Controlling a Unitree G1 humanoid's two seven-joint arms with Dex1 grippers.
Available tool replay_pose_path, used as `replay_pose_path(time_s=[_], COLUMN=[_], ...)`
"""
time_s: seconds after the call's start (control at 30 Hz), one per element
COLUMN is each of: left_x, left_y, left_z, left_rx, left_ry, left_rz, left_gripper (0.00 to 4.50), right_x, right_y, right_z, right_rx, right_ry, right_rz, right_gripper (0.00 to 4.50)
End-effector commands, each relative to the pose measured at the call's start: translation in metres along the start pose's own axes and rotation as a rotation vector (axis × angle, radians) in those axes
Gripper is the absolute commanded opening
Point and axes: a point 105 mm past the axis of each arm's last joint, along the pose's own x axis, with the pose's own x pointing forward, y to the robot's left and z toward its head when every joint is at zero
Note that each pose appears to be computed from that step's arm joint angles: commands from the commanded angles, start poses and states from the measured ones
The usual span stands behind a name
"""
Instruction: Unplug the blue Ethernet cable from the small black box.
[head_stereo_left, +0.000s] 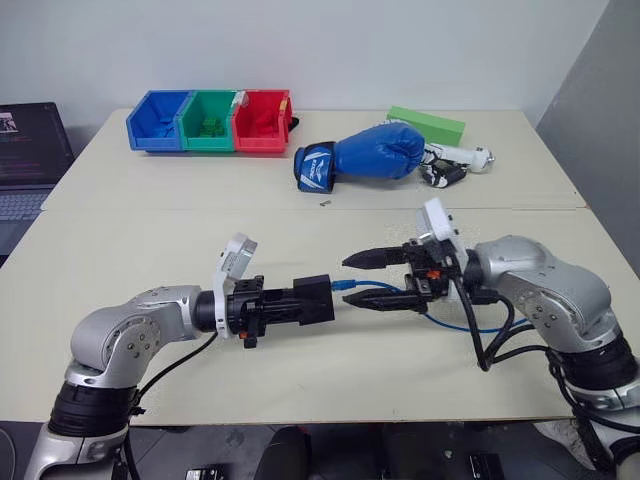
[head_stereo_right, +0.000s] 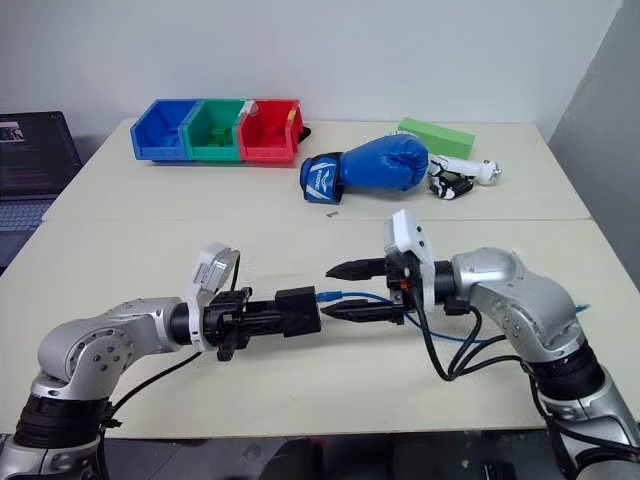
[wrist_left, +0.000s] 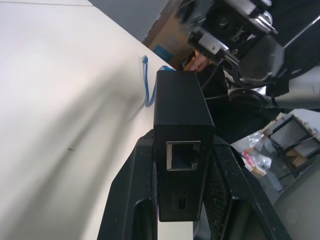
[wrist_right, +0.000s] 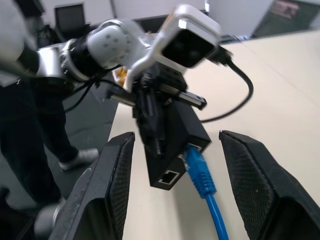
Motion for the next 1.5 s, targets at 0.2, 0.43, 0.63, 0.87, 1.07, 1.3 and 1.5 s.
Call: replay_pose_path(time_s=[0.2, 0.43, 0.63, 0.87, 1.07, 1.3, 1.5], left_x=[-0.003, -0.004, -0.004, -0.005, -0.006, -0.005, -0.005], left_y=[-0.004, -0.003, -0.004, -0.003, -0.003, -0.003, -0.002], left_z=[0.006, 0.006, 0.004, 0.004, 0.004, 0.003, 0.003], left_rx=[0.073, 0.080, 0.077, 0.074, 0.075, 0.073, 0.072], left_ry=[0.025, 0.034, 0.036, 0.033, 0.038, 0.040, 0.033], left_rz=[-0.031, -0.033, -0.032, -0.030, -0.027, -0.027, -0.025], left_gripper=[0.80, 0.80, 0.80, 0.80, 0.80, 0.80, 0.80], right_x=[0.003, 0.011, 0.014, 0.011, 0.007, 0.007, 0.008], right_y=[0.000, -0.003, -0.007, -0.007, -0.010, -0.010, -0.007], right_z=[-0.007, -0.009, -0.009, -0.010, -0.012, -0.012, -0.013], right_rx=[0.212, 0.262, 0.275, 0.283, 0.308, 0.308, 0.287], right_ry=[-0.021, -0.030, -0.047, -0.039, -0.041, -0.038, -0.021], right_rz=[-0.013, -0.014, -0.030, -0.017, -0.022, -0.024, -0.016], right_gripper=[2.86, 2.86, 2.86, 2.86, 2.86, 2.86, 2.68])
